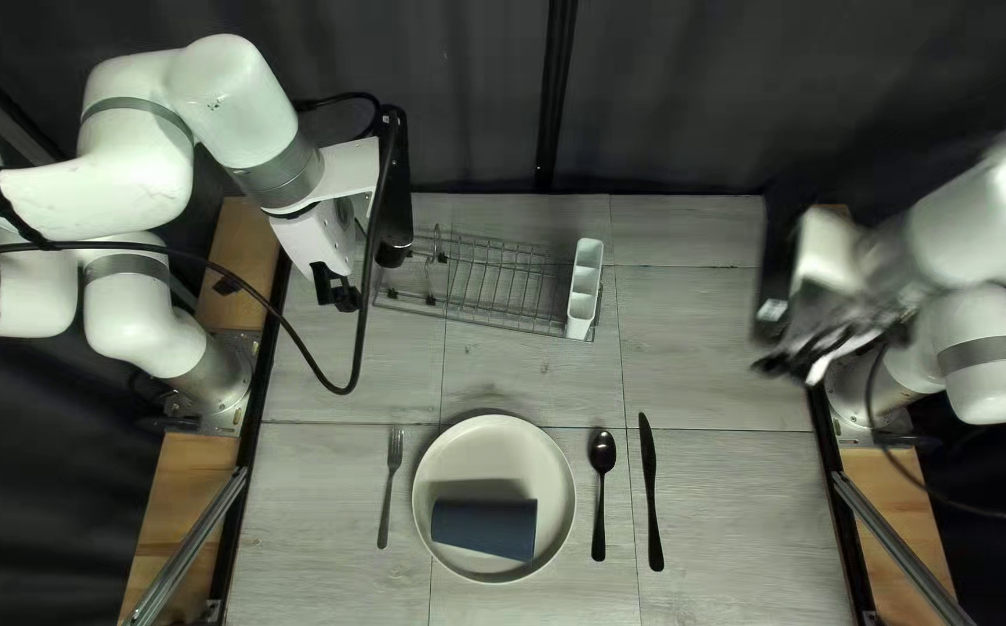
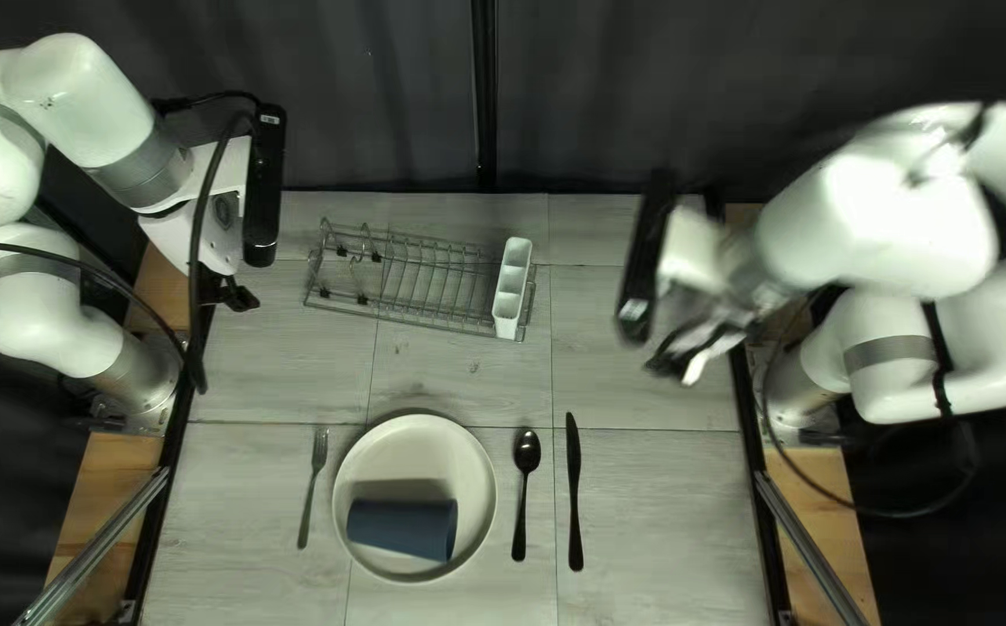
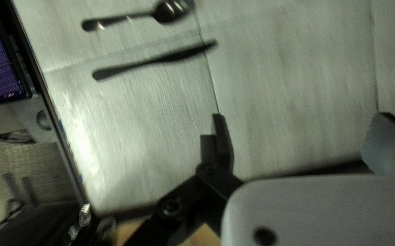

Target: Pick up and place plate onto table. Place down one fork to the left of the plate. Place spoon and knife to the right of the plate. Place cup above the knife and spoon

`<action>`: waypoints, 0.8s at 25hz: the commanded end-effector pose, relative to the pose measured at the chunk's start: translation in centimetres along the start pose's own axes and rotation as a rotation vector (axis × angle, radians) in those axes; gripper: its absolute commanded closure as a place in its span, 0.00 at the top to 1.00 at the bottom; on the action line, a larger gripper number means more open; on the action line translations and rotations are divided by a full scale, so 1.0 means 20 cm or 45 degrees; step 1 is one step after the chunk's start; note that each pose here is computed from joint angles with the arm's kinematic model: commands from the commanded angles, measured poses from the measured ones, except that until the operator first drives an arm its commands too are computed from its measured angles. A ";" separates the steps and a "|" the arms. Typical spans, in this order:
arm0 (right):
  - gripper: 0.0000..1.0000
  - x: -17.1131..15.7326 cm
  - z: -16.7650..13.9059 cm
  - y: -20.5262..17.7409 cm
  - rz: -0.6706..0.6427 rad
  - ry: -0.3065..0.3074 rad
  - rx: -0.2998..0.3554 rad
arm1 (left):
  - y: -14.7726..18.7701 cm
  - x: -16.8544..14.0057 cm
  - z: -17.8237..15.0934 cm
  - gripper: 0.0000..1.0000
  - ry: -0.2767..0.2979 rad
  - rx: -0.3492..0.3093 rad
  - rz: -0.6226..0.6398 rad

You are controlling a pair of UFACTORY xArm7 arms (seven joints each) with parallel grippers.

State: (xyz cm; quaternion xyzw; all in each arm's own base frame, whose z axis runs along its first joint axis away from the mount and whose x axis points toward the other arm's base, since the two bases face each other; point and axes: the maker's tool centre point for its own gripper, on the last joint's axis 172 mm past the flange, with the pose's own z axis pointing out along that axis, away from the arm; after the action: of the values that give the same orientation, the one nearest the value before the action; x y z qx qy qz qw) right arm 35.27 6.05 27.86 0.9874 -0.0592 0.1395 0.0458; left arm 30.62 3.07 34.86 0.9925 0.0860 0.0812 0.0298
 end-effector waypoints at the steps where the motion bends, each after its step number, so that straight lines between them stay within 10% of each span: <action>1: 1.00 0.00 0.25 -0.10 -0.140 -0.015 -0.063 | 0.00 0.00 0.00 1.00 0.000 0.000 0.000; 20: 1.00 0.26 0.66 -0.55 -0.526 0.164 -0.225 | 0.00 0.00 0.00 1.00 0.000 0.000 0.000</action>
State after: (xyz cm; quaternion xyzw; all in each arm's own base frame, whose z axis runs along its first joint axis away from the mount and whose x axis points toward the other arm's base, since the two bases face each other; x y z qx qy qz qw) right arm 45.11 14.70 15.90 0.9606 0.1326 0.1823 0.1628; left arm 30.62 3.07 34.86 0.9925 0.0860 0.0812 0.0298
